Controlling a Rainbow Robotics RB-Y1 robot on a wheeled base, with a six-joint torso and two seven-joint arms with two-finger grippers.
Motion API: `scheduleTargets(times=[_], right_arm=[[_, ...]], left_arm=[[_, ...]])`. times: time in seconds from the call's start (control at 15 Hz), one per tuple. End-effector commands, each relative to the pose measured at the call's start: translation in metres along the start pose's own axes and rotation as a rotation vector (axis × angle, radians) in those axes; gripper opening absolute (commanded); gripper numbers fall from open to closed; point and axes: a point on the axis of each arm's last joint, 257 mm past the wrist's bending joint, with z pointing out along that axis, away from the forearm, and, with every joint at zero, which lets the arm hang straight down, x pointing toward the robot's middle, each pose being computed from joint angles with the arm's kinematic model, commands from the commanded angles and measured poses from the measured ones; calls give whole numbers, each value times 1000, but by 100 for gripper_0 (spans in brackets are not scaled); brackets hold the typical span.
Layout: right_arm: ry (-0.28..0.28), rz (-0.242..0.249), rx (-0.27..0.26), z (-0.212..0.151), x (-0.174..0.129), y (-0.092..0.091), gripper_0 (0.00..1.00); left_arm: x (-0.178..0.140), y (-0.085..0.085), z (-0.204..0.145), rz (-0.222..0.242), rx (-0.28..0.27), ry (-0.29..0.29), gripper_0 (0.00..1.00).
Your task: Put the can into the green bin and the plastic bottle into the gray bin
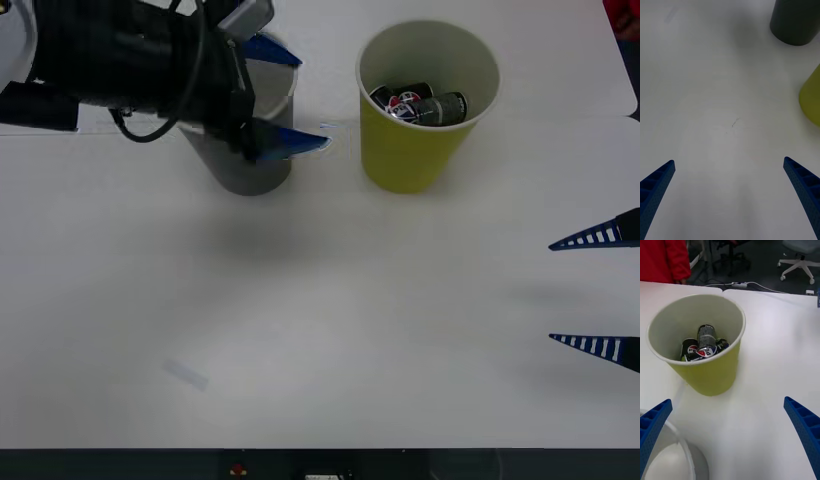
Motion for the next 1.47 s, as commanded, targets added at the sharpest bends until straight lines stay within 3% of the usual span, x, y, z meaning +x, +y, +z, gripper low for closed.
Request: scheduleTargets(times=[0.07,0.27,0.47,0.6,0.87,1.47], right_arm=[[0,0,0,0,0,0,100],[0,0,0,0,0,0,100],[0,0,0,0,0,0,100],[0,0,0,0,0,0,100],[0,0,0,0,0,0,100],[0,0,0,0,0,0,100]], left_arm=[[33,-16,-26,55,7,12,100],[65,-36,-51,110,15,35,100],[88,-56,-71,131,30,42,100],[111,-65,-88,179,25,77,100],[152,-80,-119,215,17,147,100],[184,-122,-157,125,23,206,100]])
